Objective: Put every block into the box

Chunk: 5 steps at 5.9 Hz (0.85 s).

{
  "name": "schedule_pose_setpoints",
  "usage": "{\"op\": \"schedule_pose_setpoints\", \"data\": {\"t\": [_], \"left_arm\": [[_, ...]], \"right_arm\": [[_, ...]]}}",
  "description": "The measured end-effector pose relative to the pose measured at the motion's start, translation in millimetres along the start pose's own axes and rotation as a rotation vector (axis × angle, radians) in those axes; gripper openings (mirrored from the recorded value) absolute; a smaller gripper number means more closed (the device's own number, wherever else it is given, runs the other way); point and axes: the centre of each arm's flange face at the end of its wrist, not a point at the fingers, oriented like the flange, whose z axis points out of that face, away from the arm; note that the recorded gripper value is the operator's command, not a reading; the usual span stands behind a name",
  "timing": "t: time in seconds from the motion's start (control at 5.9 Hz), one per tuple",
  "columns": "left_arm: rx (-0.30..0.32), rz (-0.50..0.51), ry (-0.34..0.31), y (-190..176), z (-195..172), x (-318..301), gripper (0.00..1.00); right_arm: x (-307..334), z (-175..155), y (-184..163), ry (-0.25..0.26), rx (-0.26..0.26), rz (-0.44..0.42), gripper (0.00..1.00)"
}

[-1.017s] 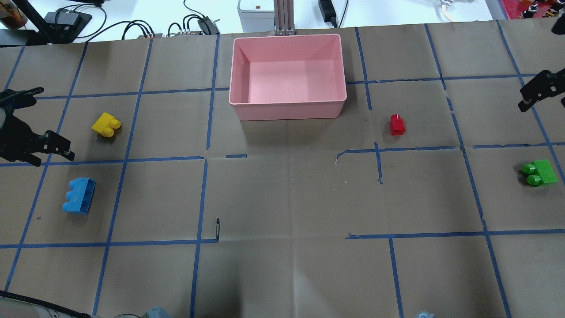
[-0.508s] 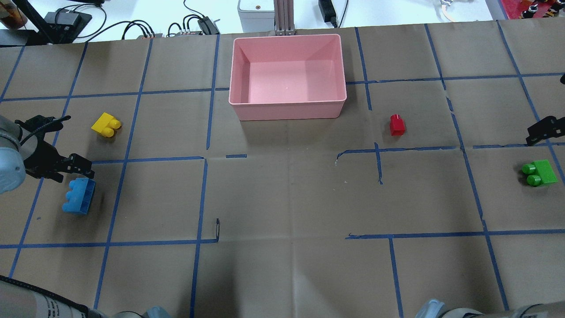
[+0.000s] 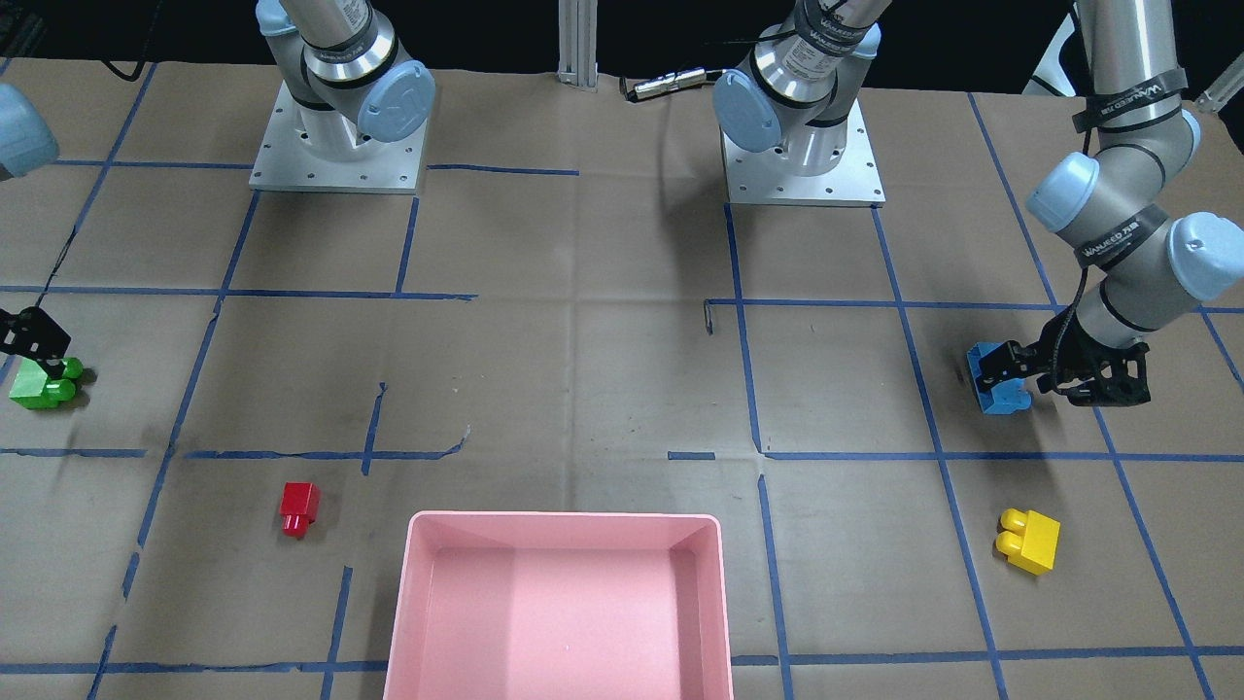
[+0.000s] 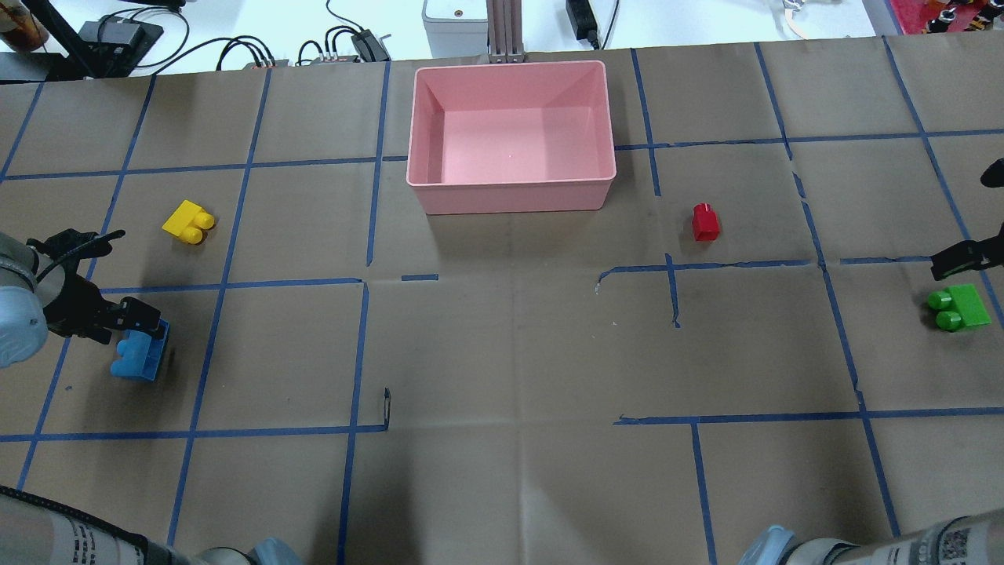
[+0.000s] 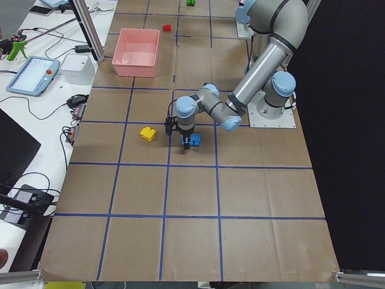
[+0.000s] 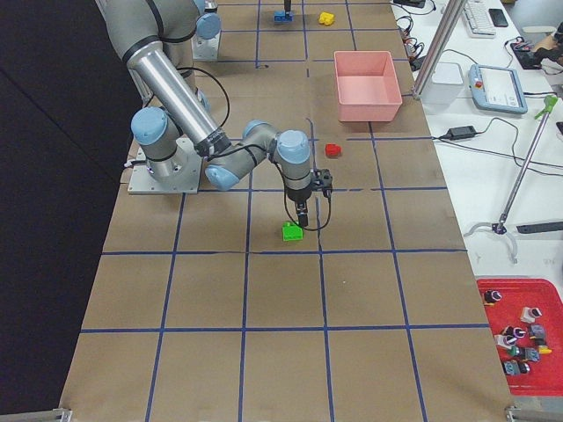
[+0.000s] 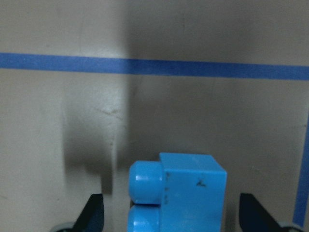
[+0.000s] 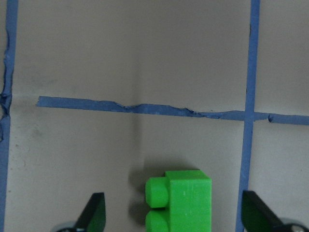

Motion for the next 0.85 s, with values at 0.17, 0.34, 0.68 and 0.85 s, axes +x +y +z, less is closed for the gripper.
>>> {"op": "schedule_pose_setpoints", "data": {"t": [0.17, 0.34, 0.68, 0.85], "left_arm": [[-0.001, -0.001, 0.004, 1.6, 1.5, -3.0, 0.98], [-0.001, -0.003, 0.01, 1.5, 4.0, -3.3, 0.89], [-0.006, -0.003, 0.022, 0.2, 10.1, -2.1, 0.6], [-0.006, -0.004, 0.022, -0.5, 10.5, -2.0, 0.48]], "right_arm": [[2.3, 9.3, -0.3, 0.01, 0.009, -0.033, 1.0], [3.4, 13.2, 0.0, 0.016, 0.012, -0.058, 1.0], [12.8, 30.4, 11.0, -0.001, -0.009, -0.053, 1.0], [17.0, 39.6, 17.9, -0.012, -0.02, -0.04, 1.0]]}}
